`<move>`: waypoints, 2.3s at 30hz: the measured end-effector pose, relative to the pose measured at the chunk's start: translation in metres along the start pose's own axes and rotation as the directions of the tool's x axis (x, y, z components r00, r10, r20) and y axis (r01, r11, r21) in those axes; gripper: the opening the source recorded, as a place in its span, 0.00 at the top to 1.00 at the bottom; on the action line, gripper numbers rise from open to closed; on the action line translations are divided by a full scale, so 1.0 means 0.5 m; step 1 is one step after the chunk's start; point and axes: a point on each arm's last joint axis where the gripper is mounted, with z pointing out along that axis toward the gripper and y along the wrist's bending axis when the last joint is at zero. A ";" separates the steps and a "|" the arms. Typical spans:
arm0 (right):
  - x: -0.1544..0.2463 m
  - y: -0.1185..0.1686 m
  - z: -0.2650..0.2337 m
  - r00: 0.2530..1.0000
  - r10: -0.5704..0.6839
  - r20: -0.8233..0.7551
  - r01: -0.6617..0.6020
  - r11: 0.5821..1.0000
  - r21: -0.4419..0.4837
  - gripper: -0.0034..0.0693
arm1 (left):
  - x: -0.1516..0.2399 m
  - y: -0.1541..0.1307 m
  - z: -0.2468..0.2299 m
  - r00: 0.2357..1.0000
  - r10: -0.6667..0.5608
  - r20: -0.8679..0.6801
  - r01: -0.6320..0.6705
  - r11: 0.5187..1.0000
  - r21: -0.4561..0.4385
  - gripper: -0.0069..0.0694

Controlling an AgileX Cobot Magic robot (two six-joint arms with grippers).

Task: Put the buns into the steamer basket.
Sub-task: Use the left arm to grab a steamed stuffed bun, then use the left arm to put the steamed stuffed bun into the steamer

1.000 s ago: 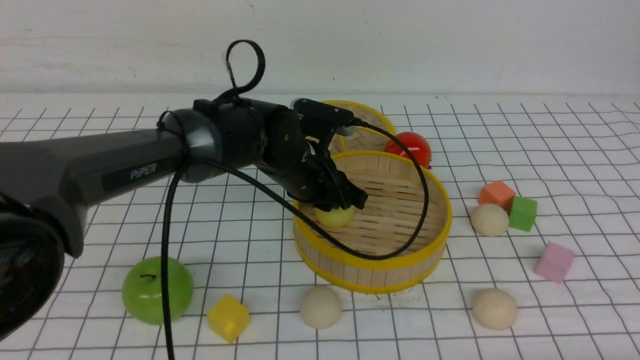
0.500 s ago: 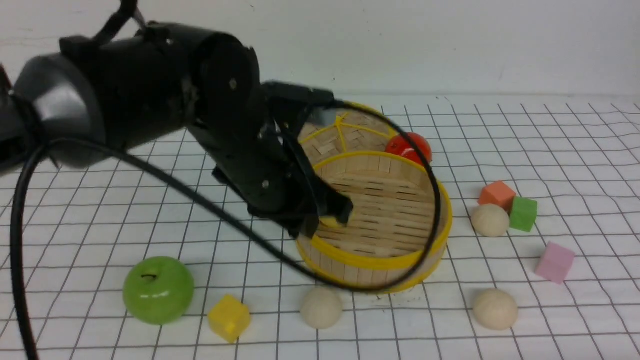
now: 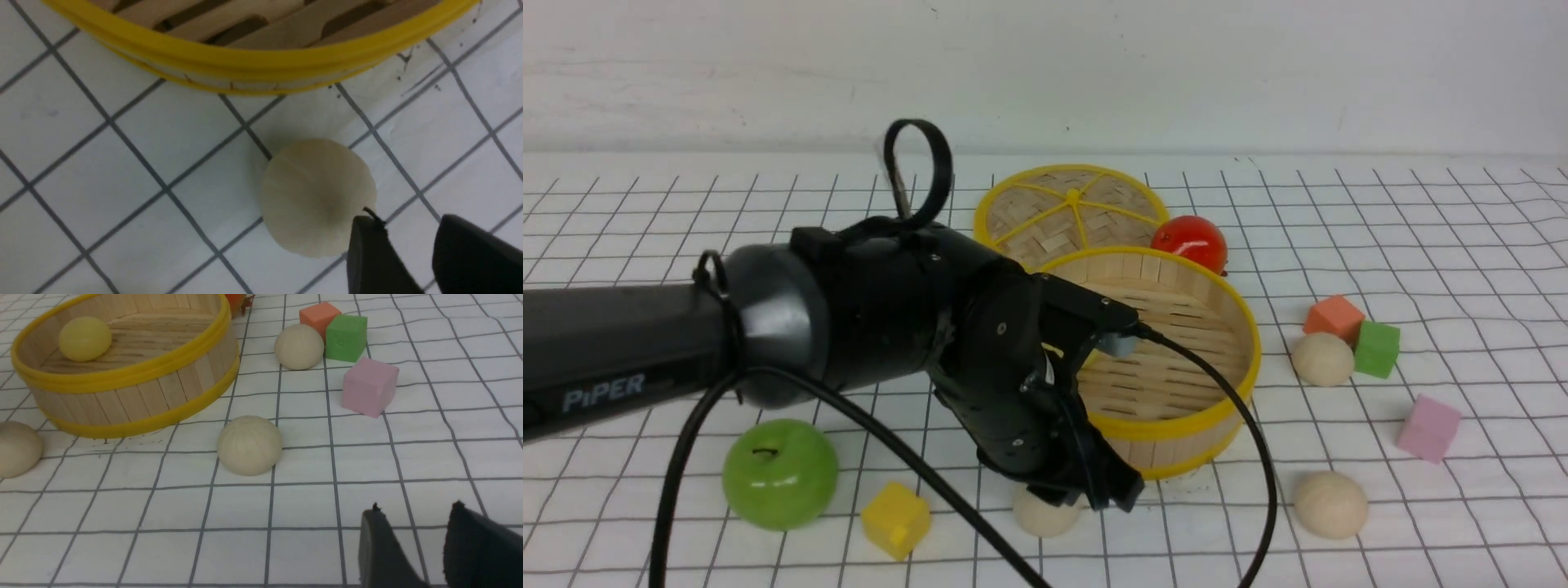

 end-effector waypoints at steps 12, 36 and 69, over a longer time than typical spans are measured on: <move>0.000 0.000 0.000 1.000 0.000 0.000 0.000 1.000 0.000 0.62 | -0.001 0.013 0.040 1.000 -0.020 0.006 0.020 0.998 -0.067 0.50; 0.000 0.000 0.000 1.000 -0.001 0.000 0.001 1.000 0.000 0.62 | 0.001 0.014 0.049 0.996 -0.085 0.001 0.085 0.994 -0.073 0.56; 0.000 0.000 0.000 1.000 0.000 0.000 0.000 1.000 0.000 0.62 | -0.141 -0.022 -0.064 0.984 -0.012 0.178 0.015 1.000 -0.018 0.93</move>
